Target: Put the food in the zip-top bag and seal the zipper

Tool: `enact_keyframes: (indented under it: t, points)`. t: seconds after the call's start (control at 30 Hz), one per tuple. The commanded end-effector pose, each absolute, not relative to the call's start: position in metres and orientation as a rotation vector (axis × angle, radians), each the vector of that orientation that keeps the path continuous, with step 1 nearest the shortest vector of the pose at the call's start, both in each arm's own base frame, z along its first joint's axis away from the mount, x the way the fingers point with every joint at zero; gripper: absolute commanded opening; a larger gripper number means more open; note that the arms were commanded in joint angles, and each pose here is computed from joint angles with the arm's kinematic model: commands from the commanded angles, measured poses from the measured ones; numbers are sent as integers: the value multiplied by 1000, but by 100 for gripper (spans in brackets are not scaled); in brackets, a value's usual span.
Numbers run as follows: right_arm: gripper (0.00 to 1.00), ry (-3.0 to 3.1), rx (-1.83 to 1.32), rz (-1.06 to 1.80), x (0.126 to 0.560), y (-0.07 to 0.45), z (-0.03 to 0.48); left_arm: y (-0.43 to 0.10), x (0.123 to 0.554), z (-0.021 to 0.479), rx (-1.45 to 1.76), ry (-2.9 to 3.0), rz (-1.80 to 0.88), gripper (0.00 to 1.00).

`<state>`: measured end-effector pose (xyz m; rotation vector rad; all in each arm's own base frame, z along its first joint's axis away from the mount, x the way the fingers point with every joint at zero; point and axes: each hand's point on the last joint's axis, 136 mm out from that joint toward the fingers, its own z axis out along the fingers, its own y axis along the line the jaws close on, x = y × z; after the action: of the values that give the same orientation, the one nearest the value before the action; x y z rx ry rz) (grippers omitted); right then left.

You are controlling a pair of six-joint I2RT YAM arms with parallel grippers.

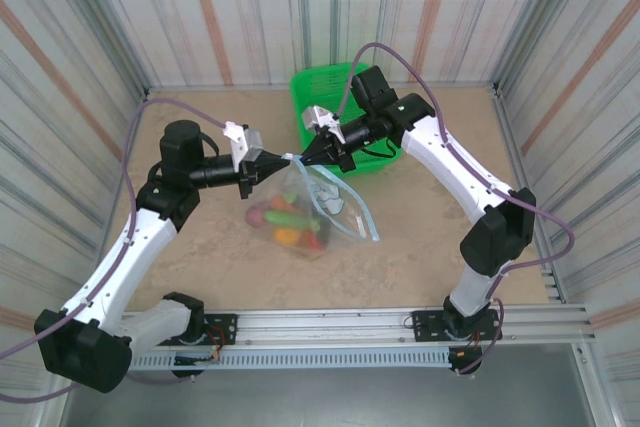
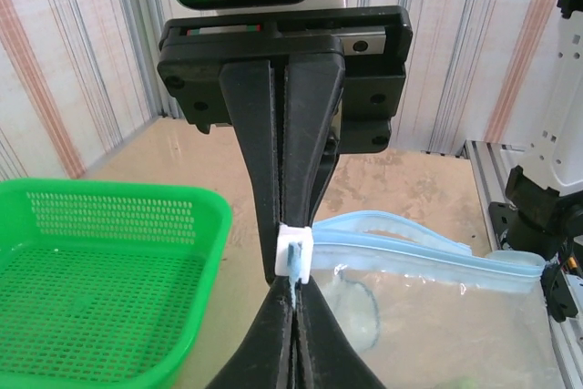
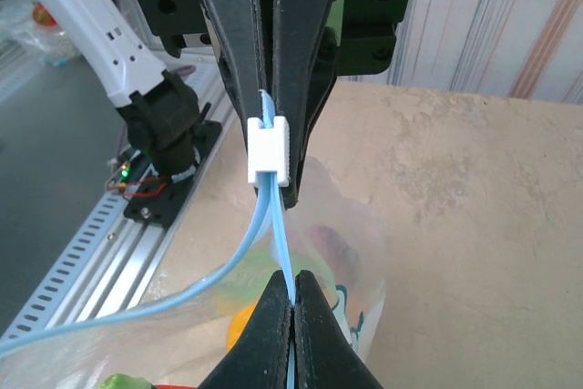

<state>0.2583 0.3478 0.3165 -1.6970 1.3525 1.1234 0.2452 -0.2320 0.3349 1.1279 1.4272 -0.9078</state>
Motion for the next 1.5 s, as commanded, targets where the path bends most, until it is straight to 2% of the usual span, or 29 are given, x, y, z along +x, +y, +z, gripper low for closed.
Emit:
enact_keyframes:
  t: [0.0,0.13,0.23,0.5,0.67,0.9,1.1,1.27,1.47]
  points:
    - [1,1347,-1666,1102,254,342,333,-230,239,346,1148,1390,-897,1]
    - [32,1379,-1613,1052,260,339,343,-228,238,353,1130,1378,-875,0]
    - [38,1447,-1541,958,274,333,354,-224,241,363,1084,1375,-846,0]
    - [44,1657,-1210,722,307,301,391,-222,251,385,901,1472,-879,0]
    - [43,1714,-1086,734,302,283,413,-228,254,392,789,1496,-924,0]
    - [44,1600,-1194,1006,252,308,414,-240,239,354,845,1538,-958,0]
    - [42,1557,-1349,1030,236,334,390,-241,227,336,921,1564,-934,0]
    - [45,1525,-1465,1089,218,345,374,-238,219,336,942,1543,-928,0]
    - [44,1503,-1494,1048,220,349,366,-237,211,336,966,1508,-927,0]
